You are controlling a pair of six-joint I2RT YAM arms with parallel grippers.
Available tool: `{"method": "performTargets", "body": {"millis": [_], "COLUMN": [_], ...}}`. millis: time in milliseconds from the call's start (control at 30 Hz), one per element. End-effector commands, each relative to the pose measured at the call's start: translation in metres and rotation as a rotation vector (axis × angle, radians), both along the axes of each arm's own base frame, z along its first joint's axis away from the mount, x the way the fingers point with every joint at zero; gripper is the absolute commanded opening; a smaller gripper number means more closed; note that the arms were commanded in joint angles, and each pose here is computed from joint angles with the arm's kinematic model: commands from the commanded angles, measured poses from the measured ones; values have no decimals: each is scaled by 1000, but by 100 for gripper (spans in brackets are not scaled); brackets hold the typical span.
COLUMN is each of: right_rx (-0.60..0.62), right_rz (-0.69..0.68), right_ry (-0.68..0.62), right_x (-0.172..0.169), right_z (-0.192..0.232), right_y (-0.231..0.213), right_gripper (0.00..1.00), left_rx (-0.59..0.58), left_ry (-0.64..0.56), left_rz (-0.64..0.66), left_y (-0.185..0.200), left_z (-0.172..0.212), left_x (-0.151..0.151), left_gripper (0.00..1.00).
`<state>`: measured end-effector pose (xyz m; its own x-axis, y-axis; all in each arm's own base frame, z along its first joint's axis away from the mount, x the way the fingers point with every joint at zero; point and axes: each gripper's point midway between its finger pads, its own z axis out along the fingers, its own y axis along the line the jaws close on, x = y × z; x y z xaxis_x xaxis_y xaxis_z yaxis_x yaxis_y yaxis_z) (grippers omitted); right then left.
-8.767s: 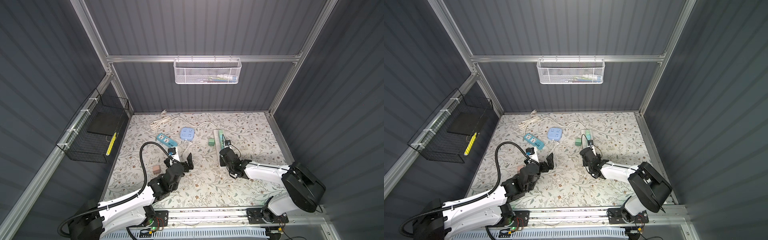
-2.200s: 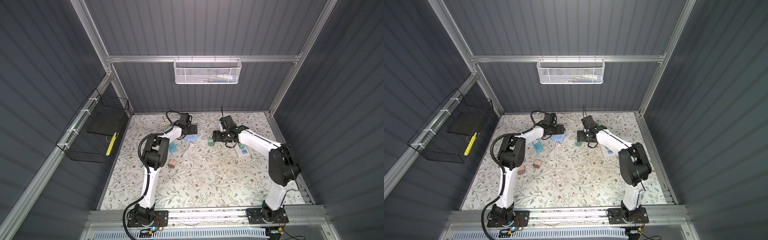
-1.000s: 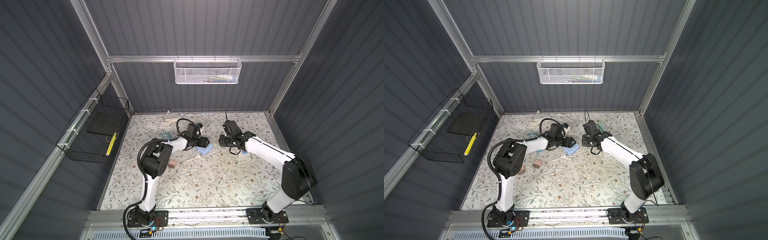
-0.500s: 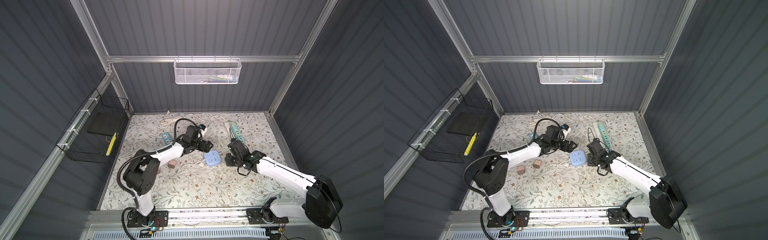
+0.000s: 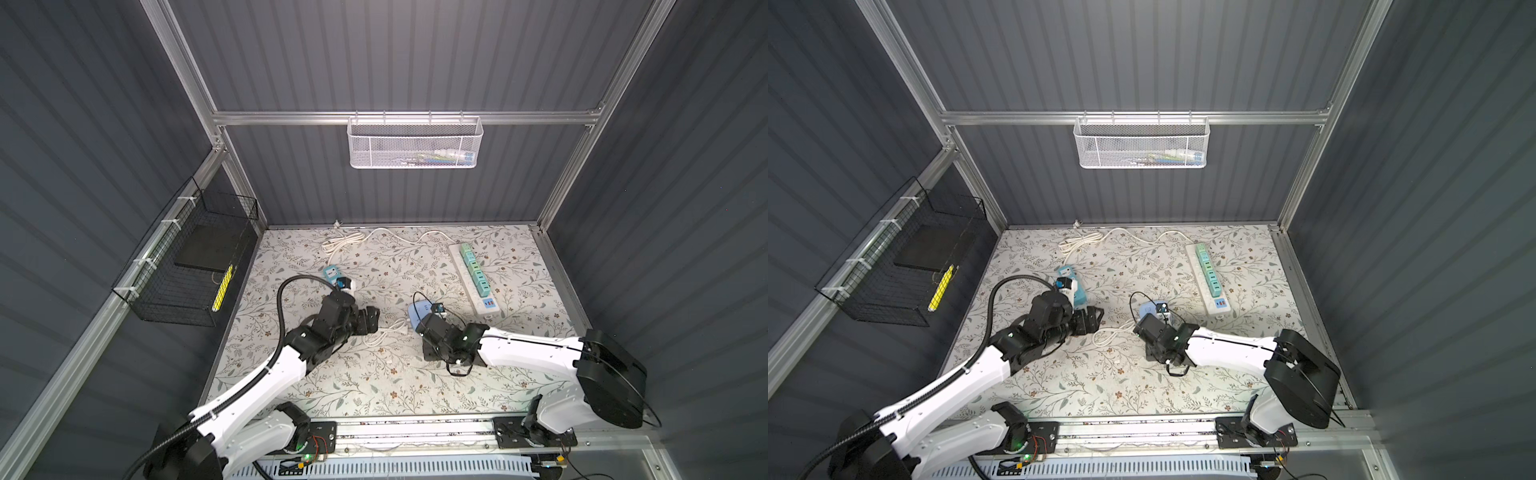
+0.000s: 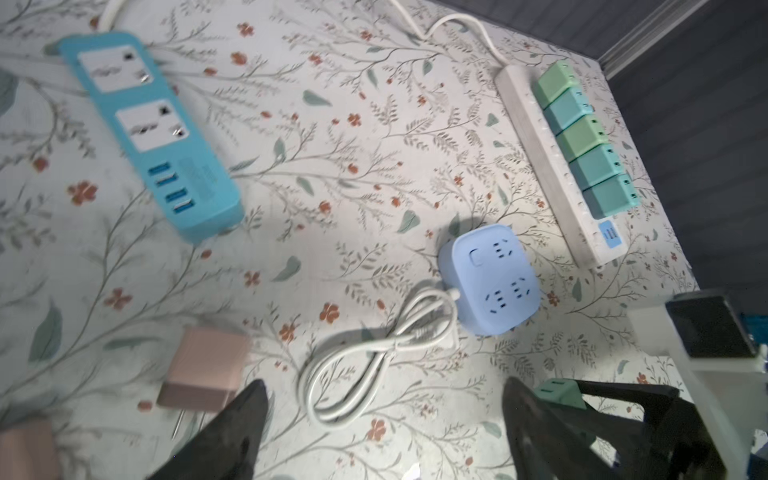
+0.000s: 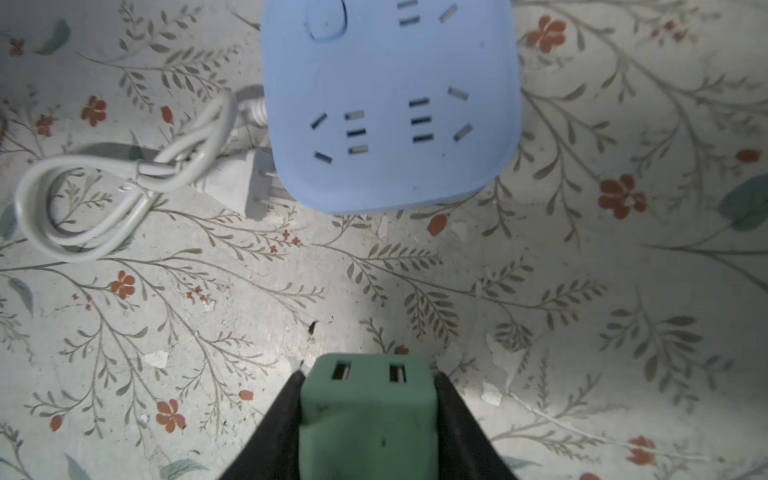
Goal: Insert the plug
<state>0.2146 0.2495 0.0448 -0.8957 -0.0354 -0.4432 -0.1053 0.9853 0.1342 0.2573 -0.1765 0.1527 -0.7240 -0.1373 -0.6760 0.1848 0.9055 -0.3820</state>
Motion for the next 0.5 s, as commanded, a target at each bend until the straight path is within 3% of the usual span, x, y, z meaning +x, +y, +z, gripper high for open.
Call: {"method": "performTargets", "body": {"millis": [0, 200, 367, 467], "right_rx": [-31, -70, -27, 25], "right_rz": [-121, -199, -211, -199], "right_ry": [5, 35, 75, 91], "right_x": [-1, -8, -16, -25], "right_z": [-7, -24, -24, -14], "right_y": [-6, -1, 9, 17], "right_gripper": [31, 37, 71, 78], "left_rx": [-51, -57, -75, -75], "left_ry": [22, 63, 76, 87], "left_rz": [59, 4, -26, -36], "left_y": [11, 6, 0, -2], "left_z": [-3, -12, -9, -10], "left_x": [-11, -22, -25, -25], "left_gripper": [88, 88, 89, 90]}}
